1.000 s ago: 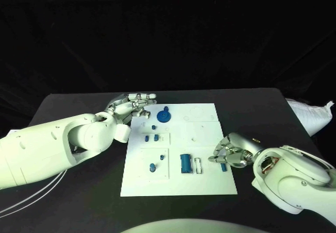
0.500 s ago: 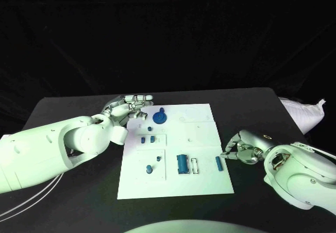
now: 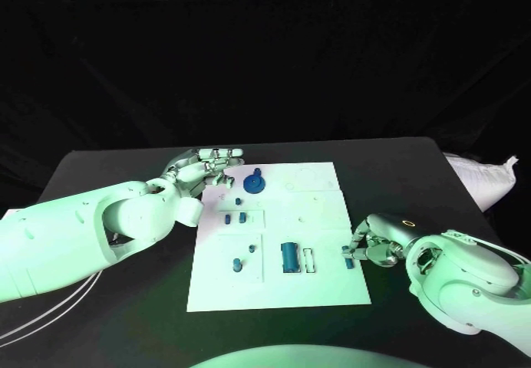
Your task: Assemble the parts on the task board
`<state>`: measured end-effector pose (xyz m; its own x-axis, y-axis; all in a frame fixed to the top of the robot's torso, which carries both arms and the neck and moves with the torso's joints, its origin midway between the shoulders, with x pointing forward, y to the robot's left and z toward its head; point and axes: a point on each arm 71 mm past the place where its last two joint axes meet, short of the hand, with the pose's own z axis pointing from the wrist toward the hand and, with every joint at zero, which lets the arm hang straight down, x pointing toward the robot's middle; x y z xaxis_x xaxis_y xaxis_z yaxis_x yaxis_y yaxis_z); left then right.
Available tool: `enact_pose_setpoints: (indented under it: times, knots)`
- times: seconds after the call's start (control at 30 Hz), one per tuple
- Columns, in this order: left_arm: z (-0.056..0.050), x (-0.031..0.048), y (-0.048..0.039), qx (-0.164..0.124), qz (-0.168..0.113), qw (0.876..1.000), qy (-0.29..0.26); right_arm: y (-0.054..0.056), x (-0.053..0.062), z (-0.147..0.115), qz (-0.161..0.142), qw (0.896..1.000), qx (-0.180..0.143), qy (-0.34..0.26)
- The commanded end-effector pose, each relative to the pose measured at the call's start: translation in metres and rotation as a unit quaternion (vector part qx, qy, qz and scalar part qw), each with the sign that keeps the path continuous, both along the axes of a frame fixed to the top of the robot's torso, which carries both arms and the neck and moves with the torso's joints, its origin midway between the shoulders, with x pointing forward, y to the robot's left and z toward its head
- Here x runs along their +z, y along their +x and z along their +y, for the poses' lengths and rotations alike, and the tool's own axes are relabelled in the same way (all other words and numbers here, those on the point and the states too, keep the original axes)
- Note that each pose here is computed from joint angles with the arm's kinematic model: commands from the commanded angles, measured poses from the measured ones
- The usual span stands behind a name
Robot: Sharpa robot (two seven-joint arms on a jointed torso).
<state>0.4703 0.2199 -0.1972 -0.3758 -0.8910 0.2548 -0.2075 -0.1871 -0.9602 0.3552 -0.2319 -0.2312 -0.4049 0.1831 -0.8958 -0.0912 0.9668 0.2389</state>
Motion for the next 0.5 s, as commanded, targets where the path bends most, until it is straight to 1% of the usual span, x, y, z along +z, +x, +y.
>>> enact_pose_setpoints:
  times: [0.03, 0.17, 0.5]
  knots:
    - [-0.001, 0.0006, -0.0007, -0.008, -0.001, 1.000, -0.007, -0.001, -0.005, 0.002, 0.010, 1.000, 0.013, -0.025]
    - [-0.001, 0.0005, -0.0008, -0.008, -0.001, 1.000, -0.006, -0.002, -0.009, 0.004, 0.015, 0.999, 0.017, -0.033]
    - [0.000, 0.0004, -0.0009, -0.007, -0.001, 1.000, -0.006, 0.000, -0.015, 0.009, 0.013, 0.998, 0.030, -0.059]
